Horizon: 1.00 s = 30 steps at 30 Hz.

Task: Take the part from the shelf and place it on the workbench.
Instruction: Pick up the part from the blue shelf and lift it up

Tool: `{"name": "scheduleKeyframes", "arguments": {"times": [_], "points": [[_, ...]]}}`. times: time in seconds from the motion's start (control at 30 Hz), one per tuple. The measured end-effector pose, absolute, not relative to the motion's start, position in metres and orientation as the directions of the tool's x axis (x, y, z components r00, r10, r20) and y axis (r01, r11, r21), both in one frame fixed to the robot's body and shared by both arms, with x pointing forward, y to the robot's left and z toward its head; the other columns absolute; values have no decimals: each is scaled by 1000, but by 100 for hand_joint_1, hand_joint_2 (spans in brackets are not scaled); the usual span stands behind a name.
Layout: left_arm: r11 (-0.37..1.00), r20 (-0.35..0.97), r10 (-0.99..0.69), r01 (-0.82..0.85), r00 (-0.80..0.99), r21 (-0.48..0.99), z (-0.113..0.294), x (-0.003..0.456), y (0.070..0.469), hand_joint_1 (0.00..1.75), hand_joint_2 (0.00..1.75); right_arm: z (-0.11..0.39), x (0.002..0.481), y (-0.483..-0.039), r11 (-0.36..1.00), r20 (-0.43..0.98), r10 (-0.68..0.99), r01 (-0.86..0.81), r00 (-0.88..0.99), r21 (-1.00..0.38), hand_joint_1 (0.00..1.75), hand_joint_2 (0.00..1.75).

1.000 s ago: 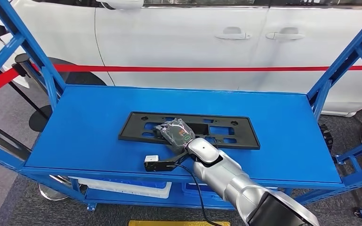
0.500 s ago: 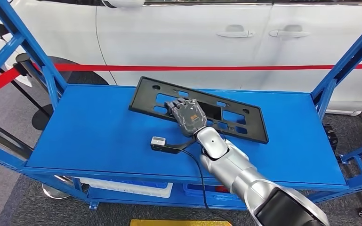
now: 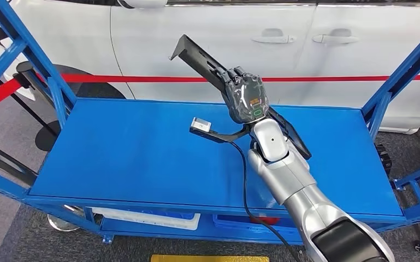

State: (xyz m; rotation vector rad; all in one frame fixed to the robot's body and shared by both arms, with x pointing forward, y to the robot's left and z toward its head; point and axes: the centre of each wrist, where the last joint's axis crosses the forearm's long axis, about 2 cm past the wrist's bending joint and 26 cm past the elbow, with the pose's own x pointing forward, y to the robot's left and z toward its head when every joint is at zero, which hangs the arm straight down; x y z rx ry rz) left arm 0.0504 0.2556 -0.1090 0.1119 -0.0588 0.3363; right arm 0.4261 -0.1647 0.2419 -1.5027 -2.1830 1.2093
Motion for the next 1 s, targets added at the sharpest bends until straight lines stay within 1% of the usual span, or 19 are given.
{"name": "scheduleKeyframes", "arguments": {"times": [0.13,0.33,0.47,0.7,0.83,1.0], "points": [[938,77,326,-333,942,98,-109,51,255,0,0,256,427,-171,157,-238,872,704,-428,-693,175,175],[938,75,326,-332,942,94,-109,50,253,0,0,258,423,-178,173,-228,876,719,-425,-673,175,175],[940,76,323,-329,943,92,-109,51,251,0,0,275,423,-179,195,-228,879,753,-418,-629,175,175],[944,74,312,-318,947,93,-109,51,251,0,0,284,420,-182,215,-202,893,776,-401,-593,175,175],[945,71,309,-315,948,94,-109,50,251,0,0,281,413,-185,260,-164,890,769,-425,-584,175,175],[946,69,304,-310,950,96,-109,50,252,0,0,289,406,-191,363,-87,876,766,-475,-531,175,175]]}}
